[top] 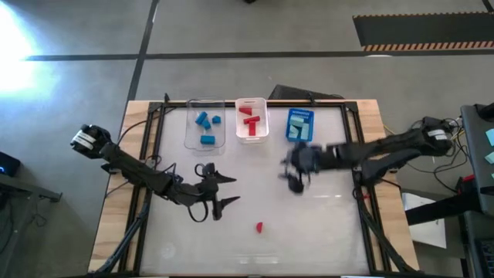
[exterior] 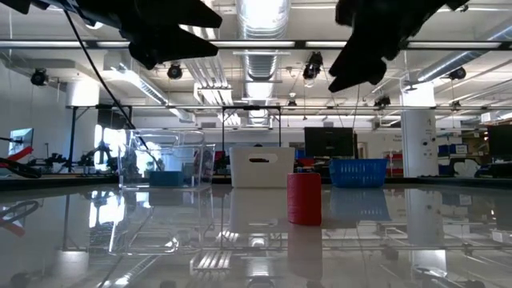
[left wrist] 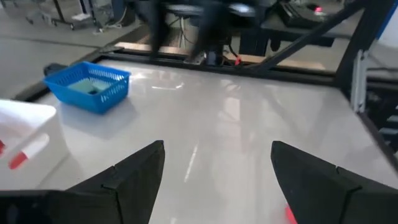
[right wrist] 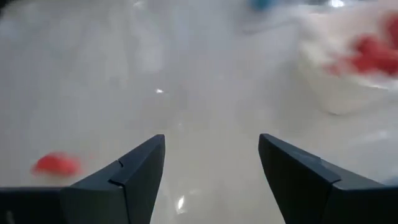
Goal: Sort & place blocks by color
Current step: Put the red block into the white bin
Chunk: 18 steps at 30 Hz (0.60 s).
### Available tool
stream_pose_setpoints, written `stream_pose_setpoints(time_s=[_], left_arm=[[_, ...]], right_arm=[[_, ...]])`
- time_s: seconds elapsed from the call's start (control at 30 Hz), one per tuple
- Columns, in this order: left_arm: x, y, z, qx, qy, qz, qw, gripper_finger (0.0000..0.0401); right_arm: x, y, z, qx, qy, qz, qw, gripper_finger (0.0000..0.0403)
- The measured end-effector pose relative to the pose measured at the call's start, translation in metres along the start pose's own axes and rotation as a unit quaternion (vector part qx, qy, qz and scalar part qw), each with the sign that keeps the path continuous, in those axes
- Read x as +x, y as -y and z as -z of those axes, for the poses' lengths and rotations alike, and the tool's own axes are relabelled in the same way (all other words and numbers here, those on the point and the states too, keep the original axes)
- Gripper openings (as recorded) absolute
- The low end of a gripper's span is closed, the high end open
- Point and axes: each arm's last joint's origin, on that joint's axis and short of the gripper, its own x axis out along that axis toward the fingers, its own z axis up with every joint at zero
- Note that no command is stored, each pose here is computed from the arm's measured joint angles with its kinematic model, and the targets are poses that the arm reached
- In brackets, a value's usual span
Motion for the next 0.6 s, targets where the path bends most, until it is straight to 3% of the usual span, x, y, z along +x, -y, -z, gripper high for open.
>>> stream_pose_setpoints(time_s=[0.17,0.3,0.43,0.6], left_arm=[[-0.001,0.002,0.001,-0.049,-0.002,0.004,0.999,0.0279],[-0.001,0.002,0.000,-0.054,0.004,0.006,0.998,0.0279],[-0.001,0.002,0.000,-0.055,0.005,0.006,0.998,0.0279],[-0.001,0.002,0.001,-0.050,0.003,0.005,0.999,0.0279]], right_arm=[[0.010,-0.075,0.031,-0.100,0.003,-0.043,0.994,0.0249],[0.032,-0.121,0.059,-0.162,0.029,-0.056,0.985,0.0249],[0.066,-0.144,0.079,-0.181,0.064,-0.061,0.980,0.0249],[0.099,-0.144,0.096,-0.207,0.043,-0.083,0.974,0.0248]])
